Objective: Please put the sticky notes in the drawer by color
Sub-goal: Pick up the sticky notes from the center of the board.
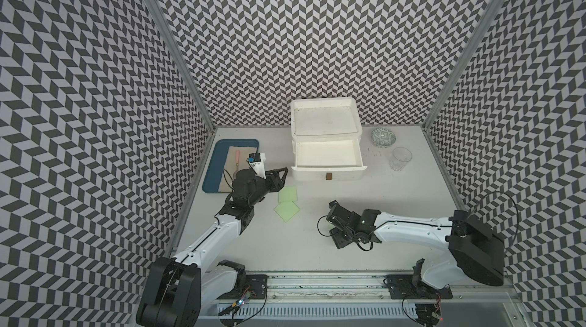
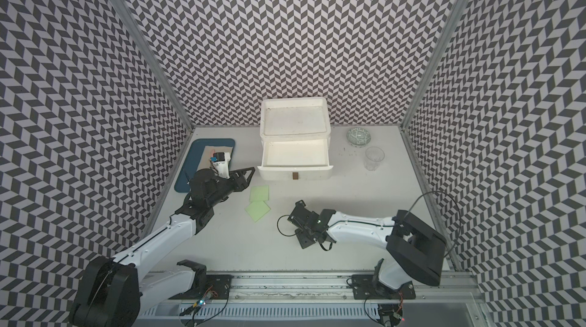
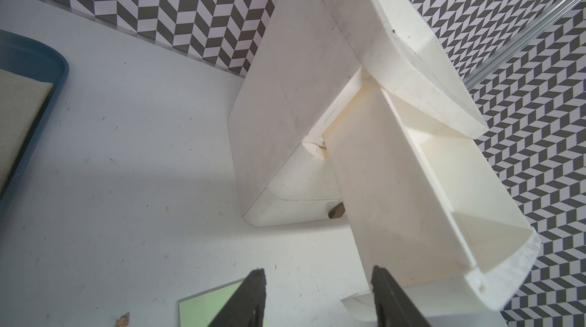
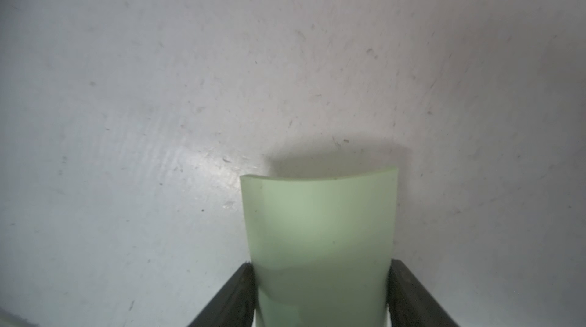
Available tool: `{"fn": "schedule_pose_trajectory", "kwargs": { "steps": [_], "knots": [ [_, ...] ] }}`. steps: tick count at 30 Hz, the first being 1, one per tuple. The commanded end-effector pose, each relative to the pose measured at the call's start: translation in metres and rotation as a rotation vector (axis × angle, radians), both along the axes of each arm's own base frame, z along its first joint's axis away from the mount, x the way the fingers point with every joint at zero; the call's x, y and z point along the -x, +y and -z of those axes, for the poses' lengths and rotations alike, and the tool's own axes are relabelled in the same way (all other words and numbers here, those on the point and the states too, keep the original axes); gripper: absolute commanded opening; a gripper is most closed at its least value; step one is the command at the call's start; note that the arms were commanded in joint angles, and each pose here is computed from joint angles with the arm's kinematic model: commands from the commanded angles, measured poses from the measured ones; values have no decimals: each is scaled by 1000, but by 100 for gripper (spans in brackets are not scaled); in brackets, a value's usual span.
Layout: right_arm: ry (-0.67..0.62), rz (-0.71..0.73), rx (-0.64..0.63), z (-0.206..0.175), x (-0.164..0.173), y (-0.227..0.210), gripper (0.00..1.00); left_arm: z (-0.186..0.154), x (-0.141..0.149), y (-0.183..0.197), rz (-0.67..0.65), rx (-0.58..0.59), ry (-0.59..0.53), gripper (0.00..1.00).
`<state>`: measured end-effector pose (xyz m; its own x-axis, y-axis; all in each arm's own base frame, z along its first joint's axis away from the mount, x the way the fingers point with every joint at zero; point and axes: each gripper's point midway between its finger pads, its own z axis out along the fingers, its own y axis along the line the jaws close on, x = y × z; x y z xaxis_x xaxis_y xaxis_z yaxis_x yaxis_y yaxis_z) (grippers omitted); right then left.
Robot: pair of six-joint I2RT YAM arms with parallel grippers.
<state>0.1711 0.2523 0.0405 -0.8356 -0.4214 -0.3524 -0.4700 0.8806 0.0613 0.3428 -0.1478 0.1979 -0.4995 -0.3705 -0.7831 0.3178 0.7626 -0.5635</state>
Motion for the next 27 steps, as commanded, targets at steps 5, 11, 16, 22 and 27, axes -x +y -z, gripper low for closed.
{"fn": "schedule_pose_trajectory", "kwargs": {
  "steps": [5,11,16,22,27],
  "knots": [
    [-270,-40,-316,-148,-42,60,65,-3,1,0,0,-9,-29,57],
    [-538,39,-495,-253,-98,66,66,3,-1,0,-1,-12,-21,57],
    [-599,178,-634,-280,-161,42,66,8,-2,0,-2,-18,-11,57],
    [-667,271,-579,-269,-219,26,66,9,-2,1,-9,-27,-10,57],
    [-663,281,-521,-258,-242,25,70,10,-3,4,-23,-36,-10,57]
  ]
}}
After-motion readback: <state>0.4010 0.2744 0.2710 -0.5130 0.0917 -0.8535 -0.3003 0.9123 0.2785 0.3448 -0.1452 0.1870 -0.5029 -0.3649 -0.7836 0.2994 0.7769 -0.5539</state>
